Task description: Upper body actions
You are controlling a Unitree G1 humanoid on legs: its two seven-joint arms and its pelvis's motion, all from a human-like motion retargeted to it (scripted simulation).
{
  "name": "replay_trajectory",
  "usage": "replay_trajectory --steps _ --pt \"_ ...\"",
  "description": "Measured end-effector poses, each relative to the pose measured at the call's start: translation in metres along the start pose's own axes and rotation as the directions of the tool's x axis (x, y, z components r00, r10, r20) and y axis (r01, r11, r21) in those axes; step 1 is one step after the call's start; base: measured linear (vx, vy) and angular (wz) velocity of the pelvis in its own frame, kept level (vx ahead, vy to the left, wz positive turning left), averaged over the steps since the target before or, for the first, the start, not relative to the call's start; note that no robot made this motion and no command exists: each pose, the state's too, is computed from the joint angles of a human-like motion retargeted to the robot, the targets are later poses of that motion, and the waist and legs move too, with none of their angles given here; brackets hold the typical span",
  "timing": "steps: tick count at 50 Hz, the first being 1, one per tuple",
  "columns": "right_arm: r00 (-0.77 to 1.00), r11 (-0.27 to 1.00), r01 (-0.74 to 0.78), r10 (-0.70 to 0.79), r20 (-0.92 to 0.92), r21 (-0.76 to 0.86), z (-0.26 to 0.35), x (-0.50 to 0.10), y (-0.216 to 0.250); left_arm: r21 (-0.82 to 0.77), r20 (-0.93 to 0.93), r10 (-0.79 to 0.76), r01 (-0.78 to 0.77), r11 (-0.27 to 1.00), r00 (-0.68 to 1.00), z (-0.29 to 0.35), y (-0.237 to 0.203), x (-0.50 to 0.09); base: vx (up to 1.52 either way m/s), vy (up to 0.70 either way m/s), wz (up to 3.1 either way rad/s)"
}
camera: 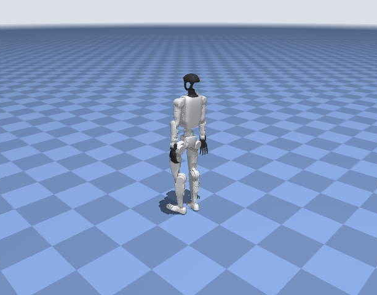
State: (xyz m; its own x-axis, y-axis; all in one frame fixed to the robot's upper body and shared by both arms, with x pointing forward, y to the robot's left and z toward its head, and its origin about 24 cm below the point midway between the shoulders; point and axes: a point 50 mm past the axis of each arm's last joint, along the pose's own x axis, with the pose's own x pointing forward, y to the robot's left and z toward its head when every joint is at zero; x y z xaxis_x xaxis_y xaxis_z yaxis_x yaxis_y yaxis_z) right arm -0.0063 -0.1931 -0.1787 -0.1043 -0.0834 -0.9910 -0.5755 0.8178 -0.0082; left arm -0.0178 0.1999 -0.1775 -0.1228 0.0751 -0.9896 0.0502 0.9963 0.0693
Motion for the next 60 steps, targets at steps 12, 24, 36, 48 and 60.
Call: replay_trajectory --steps 12,24,36,48,60 --pt "1.000 1.000 0.001 -0.001 -0.002 0.013 -0.001 0.000 -0.001 0.015 0.030 -0.015 0.015 1.000 0.999 0.007 -0.006 0.000 0.08 -0.04 0.08" --pt "0.999 0.998 0.007 -0.005 -0.032 0.068 -0.004 -0.001 -0.005 0.007 0.122 0.011 -0.012 1.000 0.993 0.030 -0.001 -0.002 -0.11 -0.04 0.05" --pt "0.991 0.989 0.093 -0.081 -0.103 0.116 -0.029 -0.004 -0.025 -0.044 0.232 0.017 -0.007 0.999 0.973 0.067 -0.007 -0.008 -0.23 0.00 1.38" --pt "0.985 0.982 0.132 -0.114 -0.131 0.133 -0.039 -0.004 -0.027 -0.022 0.079 0.064 -0.062 0.998 0.995 0.023 -0.002 -0.001 -0.04 0.10 1.69" --pt "0.988 0.988 0.134 -0.139 0.066 0.079 0.013 -0.005 -0.038 -0.057 -0.067 -0.015 0.011 0.998 0.998 -0.021 -0.022 0.001 0.16 0.17 0.69"
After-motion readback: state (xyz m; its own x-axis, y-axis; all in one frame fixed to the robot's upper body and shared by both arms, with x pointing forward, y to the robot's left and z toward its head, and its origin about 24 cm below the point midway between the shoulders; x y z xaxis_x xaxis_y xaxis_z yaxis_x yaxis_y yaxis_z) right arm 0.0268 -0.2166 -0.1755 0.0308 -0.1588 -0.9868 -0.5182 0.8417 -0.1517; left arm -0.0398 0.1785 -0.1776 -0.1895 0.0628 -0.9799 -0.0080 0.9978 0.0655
